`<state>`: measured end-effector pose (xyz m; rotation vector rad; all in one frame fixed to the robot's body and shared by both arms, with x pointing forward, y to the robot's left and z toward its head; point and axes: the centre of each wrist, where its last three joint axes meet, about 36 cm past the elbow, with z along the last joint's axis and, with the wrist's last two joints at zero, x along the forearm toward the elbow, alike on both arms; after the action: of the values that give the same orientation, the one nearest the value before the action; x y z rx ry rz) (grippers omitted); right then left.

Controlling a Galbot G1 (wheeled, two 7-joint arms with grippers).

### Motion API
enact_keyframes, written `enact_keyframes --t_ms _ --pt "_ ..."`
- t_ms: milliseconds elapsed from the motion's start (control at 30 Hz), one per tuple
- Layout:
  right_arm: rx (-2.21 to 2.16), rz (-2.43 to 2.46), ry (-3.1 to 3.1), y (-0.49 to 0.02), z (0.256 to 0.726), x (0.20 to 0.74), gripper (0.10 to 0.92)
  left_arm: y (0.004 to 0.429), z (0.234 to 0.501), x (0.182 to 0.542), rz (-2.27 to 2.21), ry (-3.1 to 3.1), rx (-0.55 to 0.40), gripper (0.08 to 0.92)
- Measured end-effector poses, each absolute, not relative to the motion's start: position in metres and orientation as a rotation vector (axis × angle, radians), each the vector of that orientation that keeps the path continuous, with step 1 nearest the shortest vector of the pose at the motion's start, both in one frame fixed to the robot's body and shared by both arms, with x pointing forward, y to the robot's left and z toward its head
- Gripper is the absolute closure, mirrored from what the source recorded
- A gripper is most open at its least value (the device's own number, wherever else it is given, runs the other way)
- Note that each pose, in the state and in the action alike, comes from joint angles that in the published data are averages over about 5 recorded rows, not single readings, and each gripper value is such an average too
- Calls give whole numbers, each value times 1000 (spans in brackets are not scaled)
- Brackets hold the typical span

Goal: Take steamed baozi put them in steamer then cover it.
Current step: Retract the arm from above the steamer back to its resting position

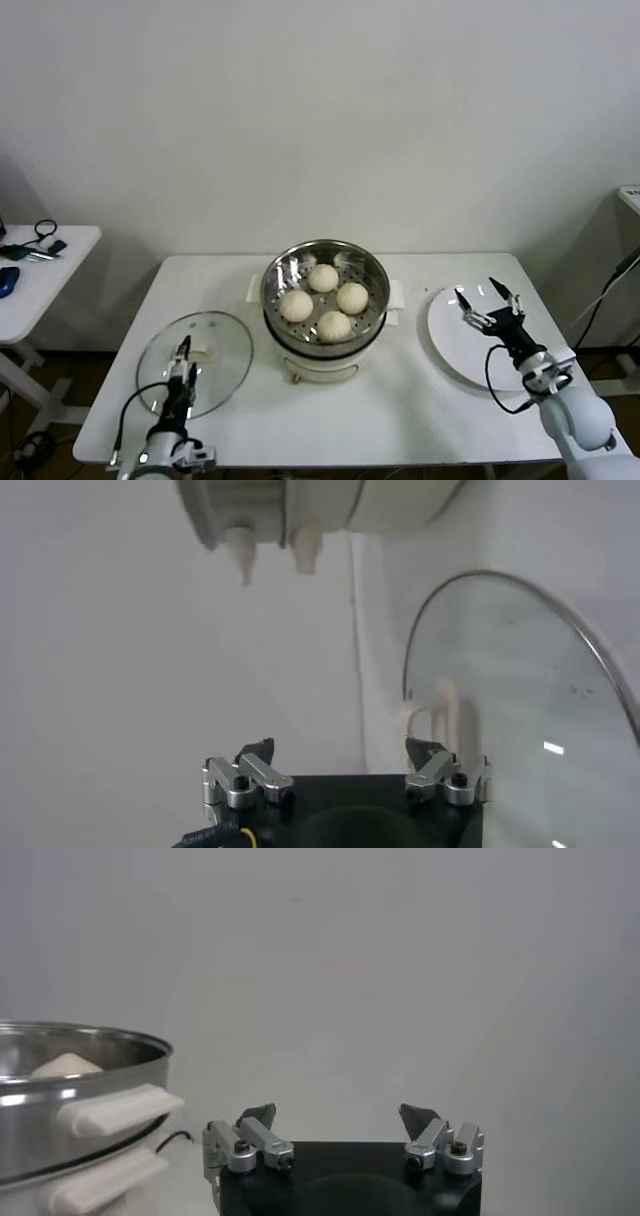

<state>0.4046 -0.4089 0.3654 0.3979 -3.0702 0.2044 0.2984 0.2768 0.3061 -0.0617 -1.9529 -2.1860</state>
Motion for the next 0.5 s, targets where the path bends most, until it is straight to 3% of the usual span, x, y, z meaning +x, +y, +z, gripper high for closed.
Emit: enact_keyframes --t_ms 500 --pt "353 236 -3060 -417 358 398 200 293 275 340 -2264 -1869 -34 177"
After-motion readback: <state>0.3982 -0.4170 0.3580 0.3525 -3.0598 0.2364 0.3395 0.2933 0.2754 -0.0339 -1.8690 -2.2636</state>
